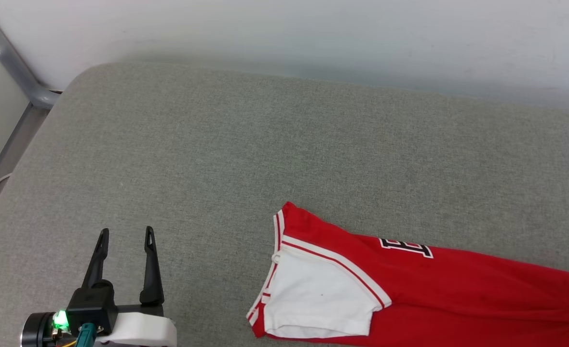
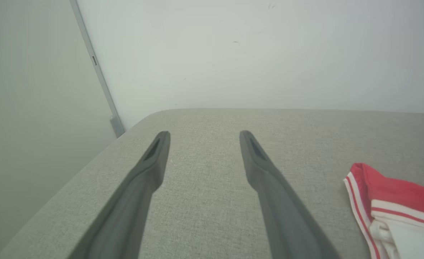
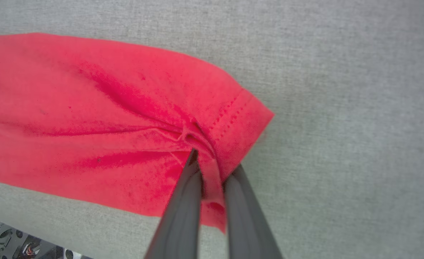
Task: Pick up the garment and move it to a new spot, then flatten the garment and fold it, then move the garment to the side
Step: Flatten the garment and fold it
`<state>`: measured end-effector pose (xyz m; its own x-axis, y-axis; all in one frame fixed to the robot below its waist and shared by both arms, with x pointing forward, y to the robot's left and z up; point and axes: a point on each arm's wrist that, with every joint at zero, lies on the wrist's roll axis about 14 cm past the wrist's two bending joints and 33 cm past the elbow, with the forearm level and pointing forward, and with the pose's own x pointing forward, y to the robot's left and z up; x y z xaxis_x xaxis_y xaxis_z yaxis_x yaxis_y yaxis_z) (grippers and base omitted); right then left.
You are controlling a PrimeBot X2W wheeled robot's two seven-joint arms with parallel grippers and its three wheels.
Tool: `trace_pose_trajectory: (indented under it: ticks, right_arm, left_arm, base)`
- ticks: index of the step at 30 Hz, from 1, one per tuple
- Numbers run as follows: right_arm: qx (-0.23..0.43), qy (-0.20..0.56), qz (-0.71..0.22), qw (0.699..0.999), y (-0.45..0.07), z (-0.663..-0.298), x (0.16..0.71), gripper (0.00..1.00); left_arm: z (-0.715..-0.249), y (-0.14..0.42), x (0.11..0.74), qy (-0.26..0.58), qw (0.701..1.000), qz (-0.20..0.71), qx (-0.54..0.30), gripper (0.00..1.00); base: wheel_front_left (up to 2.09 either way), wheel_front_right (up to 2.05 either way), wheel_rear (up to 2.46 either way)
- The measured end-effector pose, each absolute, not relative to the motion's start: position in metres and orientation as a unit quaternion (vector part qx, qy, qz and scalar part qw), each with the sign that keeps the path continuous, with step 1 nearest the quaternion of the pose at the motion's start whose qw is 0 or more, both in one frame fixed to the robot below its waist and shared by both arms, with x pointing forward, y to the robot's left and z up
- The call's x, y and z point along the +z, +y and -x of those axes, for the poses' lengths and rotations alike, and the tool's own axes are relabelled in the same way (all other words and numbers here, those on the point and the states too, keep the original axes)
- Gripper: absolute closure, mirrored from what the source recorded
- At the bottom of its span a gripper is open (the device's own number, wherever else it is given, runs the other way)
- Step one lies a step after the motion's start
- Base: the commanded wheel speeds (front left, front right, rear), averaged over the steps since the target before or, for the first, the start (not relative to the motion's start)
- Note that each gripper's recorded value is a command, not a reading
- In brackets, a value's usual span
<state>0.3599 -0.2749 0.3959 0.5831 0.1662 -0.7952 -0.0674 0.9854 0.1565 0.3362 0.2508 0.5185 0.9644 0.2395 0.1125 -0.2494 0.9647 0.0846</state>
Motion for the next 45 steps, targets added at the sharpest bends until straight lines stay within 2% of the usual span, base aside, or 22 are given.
trace_pose_trajectory:
  ticks: [7, 15, 25, 34, 45]
  right_arm:
    - [0.02, 0.455, -0.022, 0.89, -0.311, -0.359, 0.401, 1.0]
    - [0.038, 0.43, -0.067, 0.9, -0.292, -0.362, 0.413, 1.0]
    - [0.152, 0.386, -0.095, 0.905, -0.216, -0.36, 0.448, 1.0]
    - [0.279, 0.375, -0.044, 0.883, -0.134, -0.366, 0.461, 1.0]
    - [0.419, 0.358, 0.005, 0.835, -0.035, -0.365, 0.463, 1.0]
  left_arm:
    - [-0.338, 0.243, 0.516, -0.048, 0.992, -0.051, 0.109, 0.0]
    - [-0.336, 0.238, 0.513, -0.044, 0.993, -0.05, 0.098, 0.0]
    - [-0.336, 0.233, 0.511, -0.04, 0.994, -0.05, 0.085, 0.0]
    - [-0.339, 0.231, 0.508, -0.036, 0.995, -0.051, 0.081, 0.0]
    - [-0.34, 0.238, 0.505, -0.03, 0.994, -0.053, 0.091, 0.0]
  base:
    - [0.0, 0.0, 0.0]
    - [0.0, 0.0, 0.0]
    - [0.0, 0.0, 0.0]
    - [0.0, 0.0, 0.0]
    - [0.0, 0.0, 0.0]
